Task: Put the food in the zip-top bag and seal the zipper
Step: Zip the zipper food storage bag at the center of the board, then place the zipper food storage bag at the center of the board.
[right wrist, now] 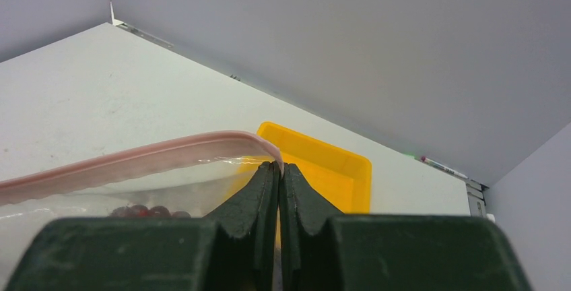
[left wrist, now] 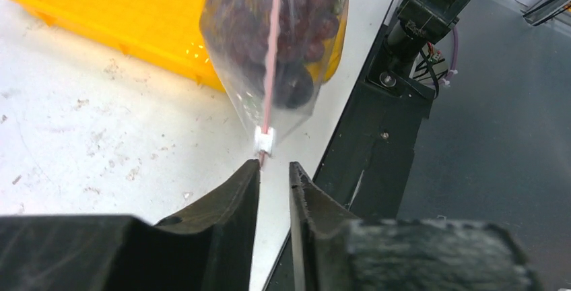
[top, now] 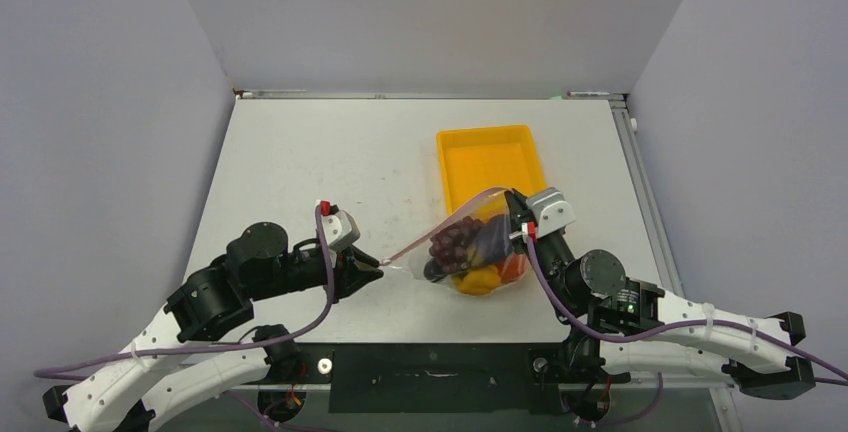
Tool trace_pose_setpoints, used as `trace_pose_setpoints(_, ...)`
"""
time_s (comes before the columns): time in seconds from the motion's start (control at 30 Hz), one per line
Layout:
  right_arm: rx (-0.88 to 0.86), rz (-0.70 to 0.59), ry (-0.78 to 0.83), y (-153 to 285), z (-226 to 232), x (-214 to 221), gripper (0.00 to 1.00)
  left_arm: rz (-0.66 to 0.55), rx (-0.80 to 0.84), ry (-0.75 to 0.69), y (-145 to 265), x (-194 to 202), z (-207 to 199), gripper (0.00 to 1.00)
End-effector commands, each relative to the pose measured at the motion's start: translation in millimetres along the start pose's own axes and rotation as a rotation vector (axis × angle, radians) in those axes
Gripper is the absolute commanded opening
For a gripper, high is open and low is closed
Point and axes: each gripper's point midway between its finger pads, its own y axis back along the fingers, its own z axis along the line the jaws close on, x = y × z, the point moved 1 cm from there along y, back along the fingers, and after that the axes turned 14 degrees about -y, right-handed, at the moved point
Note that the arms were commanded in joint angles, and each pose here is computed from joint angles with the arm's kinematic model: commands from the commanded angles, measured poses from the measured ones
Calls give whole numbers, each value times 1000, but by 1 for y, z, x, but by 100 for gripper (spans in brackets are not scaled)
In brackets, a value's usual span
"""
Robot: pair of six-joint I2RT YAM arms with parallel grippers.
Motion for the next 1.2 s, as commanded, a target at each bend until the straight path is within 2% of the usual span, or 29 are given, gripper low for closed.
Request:
trace_pose_setpoints(0.0,40,-87,-130,3,-15,-34,5,37,-10,13,2,10,0,26)
trace_pose_setpoints(0.07,6,-86,-128,3,-9,-33,5,35,-34,3,2,8,5,39)
trace_pose_setpoints(0.2,-66,-81,-117,3,2,-32,5,25,-94,-22,5,-1,16,58)
trace_pose_setpoints(0.43,-159,-61,-96,5,18,-26,5,-48,-143,-62,7,-26,26,78)
trace_pose_setpoints(0.53,-197,-43,-87,5,25,-23,5,-96,-134,-86,7,-40,26,91)
trace_pose_setpoints(0.6,-216,-41,-92,6,28,-22,5,-130,-109,-103,6,-49,22,95)
trace_pose_setpoints(0.7,-255,-11,-68,8,35,-15,5,-155,-80,-121,2,-55,19,100)
trace_pose_setpoints(0.77,-303,-7,-67,9,43,-14,5,-165,-50,-131,-2,-58,15,96)
trace_pose_setpoints(1.17,-547,-29,-98,23,80,-33,5,-227,51,-160,-15,-77,2,96)
